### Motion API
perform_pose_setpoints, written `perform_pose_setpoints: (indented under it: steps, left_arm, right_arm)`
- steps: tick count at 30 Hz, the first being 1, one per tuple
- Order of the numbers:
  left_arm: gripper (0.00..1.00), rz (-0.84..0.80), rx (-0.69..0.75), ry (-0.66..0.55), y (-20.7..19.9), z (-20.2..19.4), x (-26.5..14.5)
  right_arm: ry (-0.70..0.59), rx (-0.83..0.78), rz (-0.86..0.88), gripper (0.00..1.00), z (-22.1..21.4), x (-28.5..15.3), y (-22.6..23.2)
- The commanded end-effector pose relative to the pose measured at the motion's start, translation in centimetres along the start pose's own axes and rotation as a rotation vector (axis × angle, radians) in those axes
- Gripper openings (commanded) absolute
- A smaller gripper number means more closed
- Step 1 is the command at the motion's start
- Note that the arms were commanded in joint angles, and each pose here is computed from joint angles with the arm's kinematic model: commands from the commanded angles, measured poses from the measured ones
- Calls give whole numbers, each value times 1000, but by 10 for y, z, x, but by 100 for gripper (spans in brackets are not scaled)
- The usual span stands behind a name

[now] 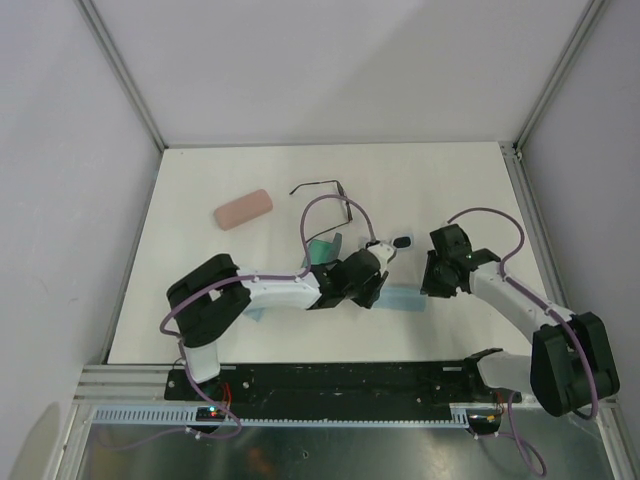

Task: Organize the sunglasses
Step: Fold the glasses cleaning cloth at the center of the board, then move the folded cleaning cloth to the center of the board.

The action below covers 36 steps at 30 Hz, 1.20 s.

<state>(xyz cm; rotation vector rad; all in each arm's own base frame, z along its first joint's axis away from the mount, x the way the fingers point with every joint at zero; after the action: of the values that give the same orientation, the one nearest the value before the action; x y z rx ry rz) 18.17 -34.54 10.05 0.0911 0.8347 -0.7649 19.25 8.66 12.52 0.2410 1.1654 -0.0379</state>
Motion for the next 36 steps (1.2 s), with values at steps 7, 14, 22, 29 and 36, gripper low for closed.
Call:
perform_pose_setpoints:
  steps: [7,14,22,29,36]
  left_arm:
    - [37,-122,-67,-132,-14,16,-28]
    - [32,-112,-171,-128,5,32,-18]
    - [35,-135,-192,-88,14,34,-9]
    - [32,-148,-197,-50,17,31,2]
    - [34,-144,-197,-31,18,29,9]
  right_arm:
    - [-80,17,81,33,5,-18,7]
    - [-62,32,56,33,11,-1,5]
    - [-44,55,51,36,16,10,1]
    - [-14,70,79,34,18,18,0]
    - [3,76,90,28,19,25,2]
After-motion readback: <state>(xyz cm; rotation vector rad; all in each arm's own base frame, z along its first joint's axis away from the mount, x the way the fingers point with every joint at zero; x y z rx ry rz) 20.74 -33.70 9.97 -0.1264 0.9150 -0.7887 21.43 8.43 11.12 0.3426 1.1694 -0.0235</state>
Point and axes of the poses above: each gripper's point midway between its finger pads, its own x axis out along the fingers, its own y axis along the line the jaws close on, z = x × y, the point moved 9 cm from there along -x, back along the fingers, and after that the axes turned 3 degrees about -x, right-handed, at the moved point
